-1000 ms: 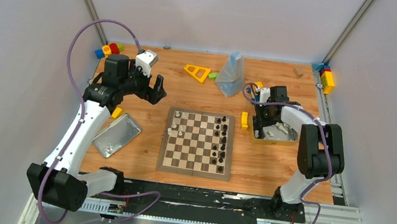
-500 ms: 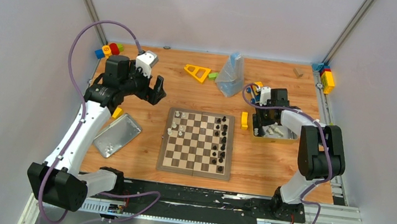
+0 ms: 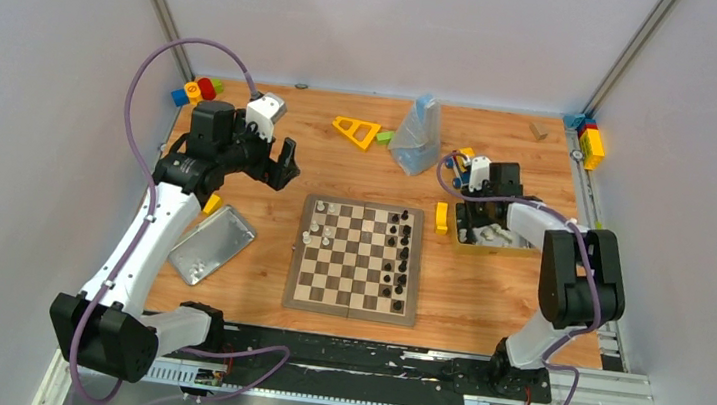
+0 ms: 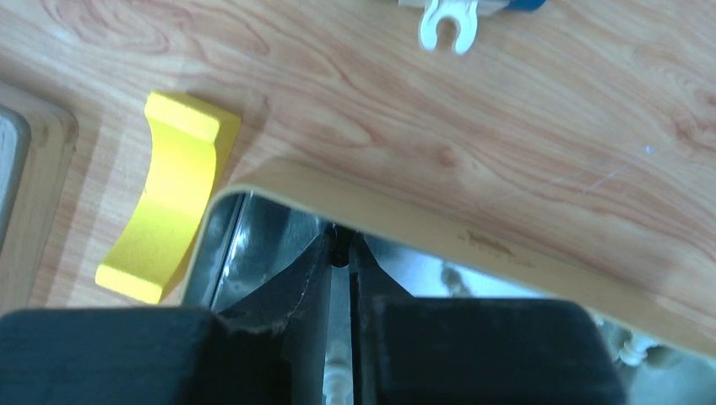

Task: Set up the chess pieces on the board
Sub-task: Pick up the chess piece from the storage box, then place the chess piece on the chessboard.

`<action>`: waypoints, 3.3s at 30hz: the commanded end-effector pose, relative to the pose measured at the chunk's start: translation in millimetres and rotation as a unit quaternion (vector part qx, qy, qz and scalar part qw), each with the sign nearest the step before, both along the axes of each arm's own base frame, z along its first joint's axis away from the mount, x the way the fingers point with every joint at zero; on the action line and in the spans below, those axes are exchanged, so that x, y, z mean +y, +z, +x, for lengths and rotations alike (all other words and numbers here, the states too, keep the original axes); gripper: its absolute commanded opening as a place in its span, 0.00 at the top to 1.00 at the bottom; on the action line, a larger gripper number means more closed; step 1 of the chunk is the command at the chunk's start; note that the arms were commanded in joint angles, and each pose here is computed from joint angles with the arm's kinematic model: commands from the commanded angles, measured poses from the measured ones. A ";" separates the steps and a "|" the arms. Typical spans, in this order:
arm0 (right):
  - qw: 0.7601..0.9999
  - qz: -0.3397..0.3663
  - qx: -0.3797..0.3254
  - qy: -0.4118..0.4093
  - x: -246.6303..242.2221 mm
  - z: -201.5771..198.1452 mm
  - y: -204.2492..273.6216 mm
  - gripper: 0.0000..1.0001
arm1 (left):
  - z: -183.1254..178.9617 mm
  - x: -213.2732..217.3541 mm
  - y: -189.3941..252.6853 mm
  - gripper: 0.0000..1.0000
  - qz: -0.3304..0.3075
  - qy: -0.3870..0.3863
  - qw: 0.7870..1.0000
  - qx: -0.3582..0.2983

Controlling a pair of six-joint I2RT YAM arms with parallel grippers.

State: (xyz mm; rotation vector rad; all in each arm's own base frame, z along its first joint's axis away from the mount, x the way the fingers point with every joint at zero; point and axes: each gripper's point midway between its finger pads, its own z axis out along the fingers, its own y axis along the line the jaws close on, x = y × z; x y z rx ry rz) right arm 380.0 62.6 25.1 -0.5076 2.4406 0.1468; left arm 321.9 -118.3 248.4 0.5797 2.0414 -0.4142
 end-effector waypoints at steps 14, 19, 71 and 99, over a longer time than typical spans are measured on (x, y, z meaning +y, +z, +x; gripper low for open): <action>0.990 0.037 -0.029 0.134 20.4 -53.3 81.6 1.00 | -7.6 -23.2 16.1 0.00 -0.042 -0.072 0.996 -0.021; 0.965 0.117 -0.037 0.230 73.3 -75.5 133.0 1.00 | -22.9 -59.7 23.2 0.02 -0.123 -0.169 0.978 0.004; 0.894 0.224 -0.056 0.383 229.7 -97.9 206.1 1.00 | -47.7 -204.9 -13.3 0.57 -0.317 -0.344 0.809 0.357; 0.896 0.246 -0.093 0.357 218.0 -91.6 244.4 0.53 | -46.6 -200.9 0.1 1.00 -0.348 -0.341 0.813 0.319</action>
